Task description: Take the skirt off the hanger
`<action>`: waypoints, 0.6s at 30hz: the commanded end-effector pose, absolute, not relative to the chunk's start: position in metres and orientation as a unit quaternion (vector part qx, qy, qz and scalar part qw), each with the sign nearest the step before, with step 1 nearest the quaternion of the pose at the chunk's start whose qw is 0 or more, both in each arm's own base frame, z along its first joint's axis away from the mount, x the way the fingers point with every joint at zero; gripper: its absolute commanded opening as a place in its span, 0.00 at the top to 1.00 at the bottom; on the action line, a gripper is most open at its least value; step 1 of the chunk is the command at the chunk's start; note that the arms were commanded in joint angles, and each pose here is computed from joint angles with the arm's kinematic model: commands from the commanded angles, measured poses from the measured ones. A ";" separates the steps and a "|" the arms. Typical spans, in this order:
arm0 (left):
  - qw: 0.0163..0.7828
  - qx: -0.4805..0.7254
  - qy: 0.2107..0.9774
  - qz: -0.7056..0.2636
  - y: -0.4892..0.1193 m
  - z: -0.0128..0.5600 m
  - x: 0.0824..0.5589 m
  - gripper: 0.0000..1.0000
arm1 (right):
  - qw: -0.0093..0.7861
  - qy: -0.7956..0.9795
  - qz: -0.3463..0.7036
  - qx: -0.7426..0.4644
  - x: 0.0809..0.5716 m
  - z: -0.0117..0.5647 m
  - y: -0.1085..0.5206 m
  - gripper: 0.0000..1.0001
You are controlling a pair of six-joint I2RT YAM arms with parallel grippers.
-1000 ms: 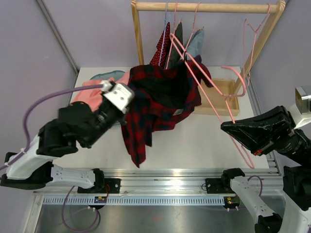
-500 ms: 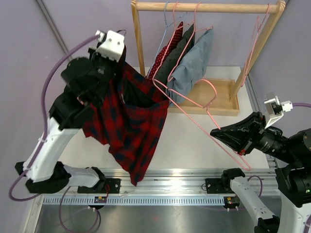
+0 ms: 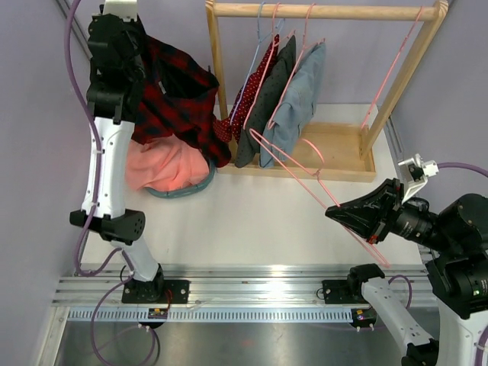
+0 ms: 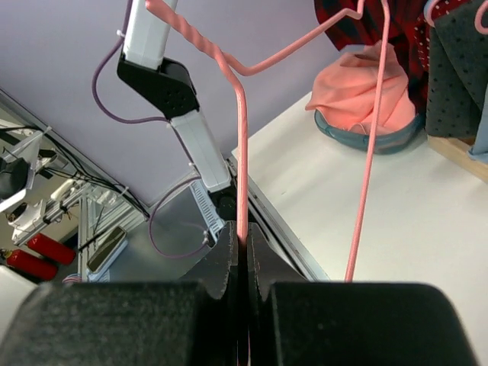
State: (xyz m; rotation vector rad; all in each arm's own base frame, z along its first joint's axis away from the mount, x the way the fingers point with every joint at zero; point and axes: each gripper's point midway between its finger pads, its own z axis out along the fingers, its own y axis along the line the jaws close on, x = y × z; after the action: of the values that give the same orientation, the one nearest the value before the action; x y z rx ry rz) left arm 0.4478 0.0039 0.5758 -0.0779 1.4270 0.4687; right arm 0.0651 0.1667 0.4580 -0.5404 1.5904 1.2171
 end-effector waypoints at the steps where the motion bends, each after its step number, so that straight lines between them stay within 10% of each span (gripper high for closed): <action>1: 0.786 -0.094 0.587 0.169 0.015 0.611 0.459 1.00 | 0.507 0.672 0.492 -0.221 0.076 0.446 0.166 1.00; 9: 0.710 -0.089 0.676 0.178 0.027 0.508 0.500 1.00 | 0.565 0.671 0.444 -0.182 0.105 0.460 0.154 1.00; 11: 0.680 -0.089 0.706 0.174 0.025 0.458 0.503 0.78 | 0.605 0.667 0.411 -0.140 0.124 0.477 0.142 1.00; 13: 0.644 -0.093 0.745 0.148 0.018 0.418 0.503 0.02 | 0.651 0.655 0.373 -0.091 0.142 0.500 0.124 1.00; 18: 0.582 -0.134 0.795 0.107 0.009 0.393 0.467 0.01 | 0.690 0.655 0.306 -0.022 0.192 0.528 0.100 1.00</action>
State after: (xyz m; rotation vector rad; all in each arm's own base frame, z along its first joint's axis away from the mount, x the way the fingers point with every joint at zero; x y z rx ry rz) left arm 0.5017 0.0166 0.3505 -0.1939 1.9267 0.3817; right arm 0.1522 0.1255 0.4950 -0.1869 1.5523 0.8511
